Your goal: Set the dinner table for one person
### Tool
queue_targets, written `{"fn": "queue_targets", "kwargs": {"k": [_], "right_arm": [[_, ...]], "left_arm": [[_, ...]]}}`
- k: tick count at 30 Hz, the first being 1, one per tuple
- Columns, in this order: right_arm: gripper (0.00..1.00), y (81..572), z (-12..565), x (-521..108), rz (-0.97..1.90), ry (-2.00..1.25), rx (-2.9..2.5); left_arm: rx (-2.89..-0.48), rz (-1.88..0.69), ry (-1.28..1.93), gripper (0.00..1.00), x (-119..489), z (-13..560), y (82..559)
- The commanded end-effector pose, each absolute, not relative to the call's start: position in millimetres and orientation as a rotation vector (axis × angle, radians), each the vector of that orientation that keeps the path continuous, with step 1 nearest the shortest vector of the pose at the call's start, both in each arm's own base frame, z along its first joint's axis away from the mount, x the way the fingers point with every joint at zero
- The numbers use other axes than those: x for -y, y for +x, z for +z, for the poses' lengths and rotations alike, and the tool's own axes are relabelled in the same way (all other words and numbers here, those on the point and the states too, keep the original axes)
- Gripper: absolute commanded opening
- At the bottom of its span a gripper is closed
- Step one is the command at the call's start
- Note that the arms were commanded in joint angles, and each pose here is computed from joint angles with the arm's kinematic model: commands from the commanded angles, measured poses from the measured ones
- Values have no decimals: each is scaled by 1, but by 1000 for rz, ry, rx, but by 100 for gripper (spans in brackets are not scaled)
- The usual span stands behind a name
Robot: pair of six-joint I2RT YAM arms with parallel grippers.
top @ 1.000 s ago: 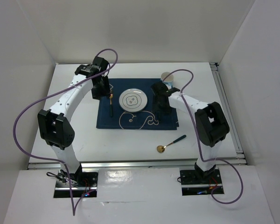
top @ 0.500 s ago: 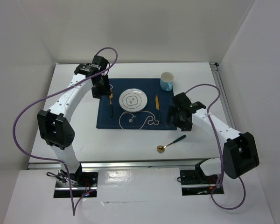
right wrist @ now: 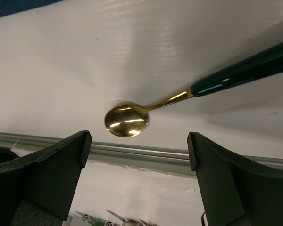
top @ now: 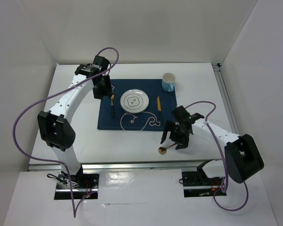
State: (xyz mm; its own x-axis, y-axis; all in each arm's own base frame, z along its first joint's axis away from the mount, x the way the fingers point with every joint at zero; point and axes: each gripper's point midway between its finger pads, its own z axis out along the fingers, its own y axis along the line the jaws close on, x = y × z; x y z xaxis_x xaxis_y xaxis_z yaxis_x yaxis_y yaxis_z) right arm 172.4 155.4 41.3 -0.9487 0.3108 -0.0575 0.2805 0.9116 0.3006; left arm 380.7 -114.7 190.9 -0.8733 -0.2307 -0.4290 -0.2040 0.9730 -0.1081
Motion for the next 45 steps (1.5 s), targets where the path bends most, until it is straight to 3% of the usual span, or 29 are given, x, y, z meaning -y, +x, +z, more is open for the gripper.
{"fn": "queue_targets", "kwargs": {"k": [1,8,15,22,27,36,45], "right_arm": [[96,188,49,-176,573,470,-2904],[96,202,28,-187,582,429,-2914],[96,247,45,-214,634,308,-2822],[98,289,64,-189,446,185,-2705],[98,287,89,-173,427,172,-2629],[66,297,70,-126,151,371,-2717],[65,289,44,-112,120,580,-2771]], "left_arm": [[-2623,-113,-279,54,115,209,377],[-2631,-109,-279,54,115,206,375],[-2614,-83,-286,54,109,212,373],[-2617,-94,-284,54,111,212,372],[-2617,-94,-284,54,111,212,372],[-2637,-130,-274,54,117,207,372],[-2656,-107,-278,54,114,199,369]]}}
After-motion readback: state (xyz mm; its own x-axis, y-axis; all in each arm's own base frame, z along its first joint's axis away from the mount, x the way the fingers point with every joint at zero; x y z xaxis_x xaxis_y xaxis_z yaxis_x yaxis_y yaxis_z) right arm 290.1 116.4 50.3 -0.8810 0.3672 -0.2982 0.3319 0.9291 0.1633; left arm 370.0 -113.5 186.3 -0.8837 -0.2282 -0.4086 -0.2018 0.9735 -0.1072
